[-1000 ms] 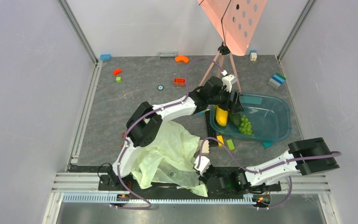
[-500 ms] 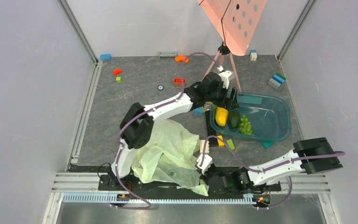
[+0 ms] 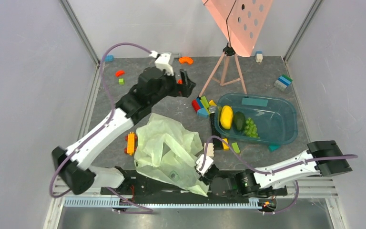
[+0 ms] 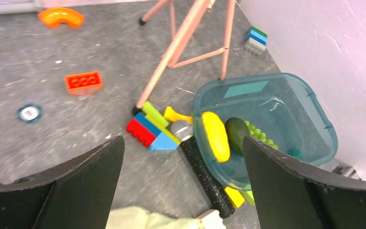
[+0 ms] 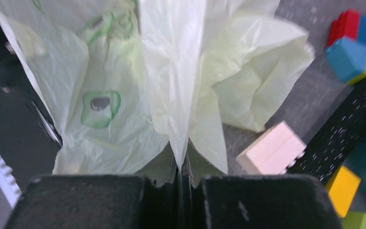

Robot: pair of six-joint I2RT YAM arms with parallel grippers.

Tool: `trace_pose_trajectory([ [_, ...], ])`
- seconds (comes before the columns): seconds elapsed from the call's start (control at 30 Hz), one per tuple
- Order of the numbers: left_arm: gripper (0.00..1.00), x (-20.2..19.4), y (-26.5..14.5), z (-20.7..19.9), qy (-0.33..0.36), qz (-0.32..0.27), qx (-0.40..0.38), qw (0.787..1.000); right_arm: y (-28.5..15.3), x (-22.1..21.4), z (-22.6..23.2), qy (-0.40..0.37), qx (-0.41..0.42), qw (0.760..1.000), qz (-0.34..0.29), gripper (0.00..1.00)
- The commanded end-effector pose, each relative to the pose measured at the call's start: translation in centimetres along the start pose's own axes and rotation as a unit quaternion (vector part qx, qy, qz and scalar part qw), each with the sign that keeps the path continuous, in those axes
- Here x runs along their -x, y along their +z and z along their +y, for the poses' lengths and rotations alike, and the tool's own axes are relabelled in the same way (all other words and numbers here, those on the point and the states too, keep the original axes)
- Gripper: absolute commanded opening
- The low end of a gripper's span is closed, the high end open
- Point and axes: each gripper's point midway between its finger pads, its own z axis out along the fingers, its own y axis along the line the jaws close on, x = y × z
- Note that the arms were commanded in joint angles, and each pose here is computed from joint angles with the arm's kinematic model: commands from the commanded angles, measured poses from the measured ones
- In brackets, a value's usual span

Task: Take the fake fruits out of the plastic bag
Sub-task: Pick up the plastic bag at the center of the board, then place the plastic bag at the center of the board.

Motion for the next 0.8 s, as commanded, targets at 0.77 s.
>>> trace_pose_trajectory([
  [0.77, 1.0, 0.2, -26.0, 15.4, -0.043, -0.15, 0.349, 0.924, 7.6, 29.9, -10.0, -0.067, -0.124, 0.982, -0.124, 0.02],
])
